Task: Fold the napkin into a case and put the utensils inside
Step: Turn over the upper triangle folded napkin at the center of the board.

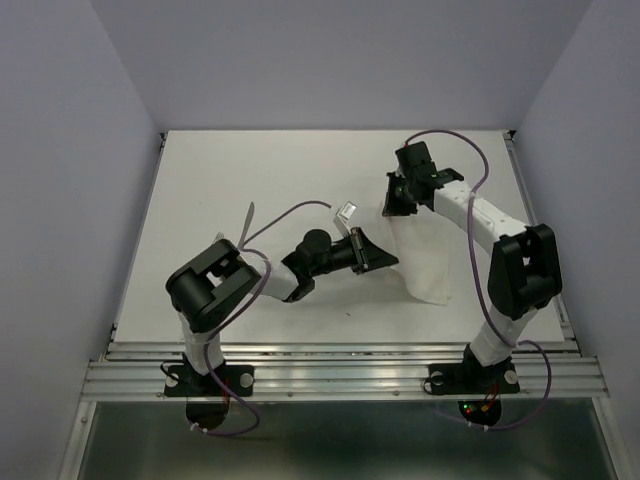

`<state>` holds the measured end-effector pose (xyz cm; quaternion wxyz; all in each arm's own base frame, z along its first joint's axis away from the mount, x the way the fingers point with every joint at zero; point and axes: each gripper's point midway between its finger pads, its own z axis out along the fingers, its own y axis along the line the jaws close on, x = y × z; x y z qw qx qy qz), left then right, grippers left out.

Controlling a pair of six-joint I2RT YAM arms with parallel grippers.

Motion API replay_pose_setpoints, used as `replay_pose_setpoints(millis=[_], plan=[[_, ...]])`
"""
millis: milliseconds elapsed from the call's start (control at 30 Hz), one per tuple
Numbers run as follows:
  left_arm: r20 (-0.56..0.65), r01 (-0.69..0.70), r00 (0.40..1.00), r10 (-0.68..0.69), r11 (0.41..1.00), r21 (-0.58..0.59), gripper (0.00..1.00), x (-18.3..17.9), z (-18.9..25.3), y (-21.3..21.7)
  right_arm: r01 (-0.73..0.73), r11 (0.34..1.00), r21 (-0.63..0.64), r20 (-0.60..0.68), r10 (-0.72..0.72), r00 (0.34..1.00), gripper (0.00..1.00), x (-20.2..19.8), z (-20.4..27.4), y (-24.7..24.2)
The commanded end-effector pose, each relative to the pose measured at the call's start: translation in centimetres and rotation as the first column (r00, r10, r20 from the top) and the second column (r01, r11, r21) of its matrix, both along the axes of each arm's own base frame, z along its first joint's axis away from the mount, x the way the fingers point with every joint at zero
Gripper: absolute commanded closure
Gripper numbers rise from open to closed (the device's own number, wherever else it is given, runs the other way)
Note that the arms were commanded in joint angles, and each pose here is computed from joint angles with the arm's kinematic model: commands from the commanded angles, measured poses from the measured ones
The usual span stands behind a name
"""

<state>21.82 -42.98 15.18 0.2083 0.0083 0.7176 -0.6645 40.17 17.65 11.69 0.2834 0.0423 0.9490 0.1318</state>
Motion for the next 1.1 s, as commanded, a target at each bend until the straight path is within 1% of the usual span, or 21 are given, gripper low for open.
replay_pose_setpoints(millis=[0, 67, 100, 167, 200, 233, 400, 500, 533, 600, 633, 667, 733, 800, 833, 867, 933, 967, 1000, 1033, 1067], plan=[[0.290, 0.174, 0.942, -0.167, 0.985, 0.005, 1.00, -3.3, 7.7, -0.9, 0.073, 0.987, 0.143, 0.436, -0.128, 0.891, 0.99, 7.7, 13.0, -0.2], [0.359, 0.128, 0.924, -0.128, 0.991, 0.026, 1.00, -1.9, 9.3, -0.8, 0.078, 0.986, 0.145, 0.447, -0.136, 0.884, 0.99, 8.0, 13.6, -0.6], [0.337, 0.123, 0.931, -0.141, 0.990, 0.074, 1.00, -1.5, 8.5, -0.8, 0.087, 0.986, 0.144, 0.451, -0.143, 0.881, 0.99, 8.1, 13.8, -0.7], [0.378, 0.113, 0.915, -0.143, 0.989, 0.099, 1.00, -0.8, 9.3, -1.2, 0.107, 0.982, 0.156, 0.455, -0.167, 0.875, 0.99, 8.0, 14.2, -1.4], [0.353, 0.105, 0.923, -0.152, 0.983, 0.149, 1.00, -0.5, 8.3, -1.1, 0.144, 0.976, 0.165, 0.450, -0.205, 0.869, 0.99, 8.1, 14.1, -2.8], [0.385, 0.101, 0.910, -0.153, 0.983, 0.152, 1.00, -0.1, 9.2, -1.4, 0.154, 0.971, 0.182, 0.469, -0.224, 0.854, 0.99, 7.7, 15.2, -3.5], [0.386, 0.116, 0.899, -0.206, 0.963, 0.243, 1.00, 0.6, 9.7, -2.2, 0.275, 0.934, 0.228, 0.507, -0.355, 0.785, 0.99, 6.8, 17.7, -10.0], [0.398, 0.127, 0.887, -0.235, 0.952, 0.279, 1.00, 1.0, 10.3, -3.6, 0.315, 0.921, 0.230, 0.520, -0.390, 0.760, 0.99, 5.6, 18.3, -12.8], [0.388, 0.151, 0.883, -0.264, 0.943, 0.297, 1.00, 0.3, 9.7, -4.6, 0.358, 0.907, 0.221, 0.516, -0.420, 0.747, 0.99, 5.2, 17.9, -14.8], [0.400, 0.187, 0.867, -0.298, 0.938, 0.293, 1.00, -0.4, 11.2, -6.3, 0.401, 0.889, 0.221, 0.534, -0.454, 0.713, 0.99, 3.7, 18.9, -17.2], [0.383, 0.230, 0.859, -0.339, 0.925, 0.302, 1.00, -1.7, 10.3, -7.7, 0.444, 0.869, 0.218, 0.536, -0.487, 0.690, 0.99, 3.1, 19.0, -19.3], [0.408, 0.251, 0.844, -0.347, 0.929, 0.271, 1.00, -2.2, 12.2, -8.9, 0.465, 0.861, 0.204, 0.548, -0.494, 0.675, 0.99, 1.8, 19.6, -20.3], [0.387, 0.337, 0.821, -0.420, 0.903, 0.265, 1.00, -4.9, 11.7, -11.4, 0.518, 0.838, 0.175, 0.563, -0.516, 0.646, 0.99, 0.5, 20.4, -22.5], [0.425, 0.380, 0.792, -0.438, 0.899, 0.219, 1.00, -6.4, 14.4, -13.4, 0.569, 0.813, 0.122, 0.589, -0.521, 0.618, 0.99, -1.1, 21.8, -24.1], [0.410, 0.419, 0.780, -0.473, 0.881, 0.219, 1.00, -7.2, 13.6, -14.4, 0.582, 0.806, 0.106, 0.596, -0.520, 0.611, 0.99, -1.6, 22.3, -24.4], [0.430, 0.453, 0.762, -0.484, 0.873, 0.180, 1.00, -8.8, 15.7, -15.3, 0.616, 0.784, 0.077, 0.611, -0.526, 0.592, 0.99, -2.3, 22.8, -25.5], [0.445, 0.523, 0.726, -0.524, 0.841, 0.137, 1.00, -10.6, 16.7, -16.1, 0.618, 0.784, 0.057, 0.628, -0.509, 0.588, 0.99, -3.0, 24.4, -25.7], [0.426, 0.550, 0.727, -0.538, 0.828, 0.108, 1.00, -11.4, 17.0, -16.1, 0.607, 0.795, 0.019, 0.629, -0.481, 0.610, 0.99, -3.0, 24.6, -25.8], [0.460, 0.589, 0.700, -0.547, 0.806, 0.063, 1.00, -12.5, 18.1, -15.9, 0.586, 0.810, 0.004, 0.620, -0.461, 0.634, 0.99, -3.2, 25.4, -25.4], [0.460, 0.602, 0.696, -0.551, 0.797, 0.044, 1.00, -12.9, 18.2, -15.7, 0.564, 0.825, -0.020, 0.613, -0.436, 0.659, 0.99, -3.0, 25.4, -25.2], [0.451, 0.613, 0.706, -0.545, 0.790, -0.006, 1.00, -13.4, 18.1, -15.0, 0.514, 0.855, -0.063, 0.569, -0.392, 0.723, 0.99, -2.3, 24.0, -24.6]])
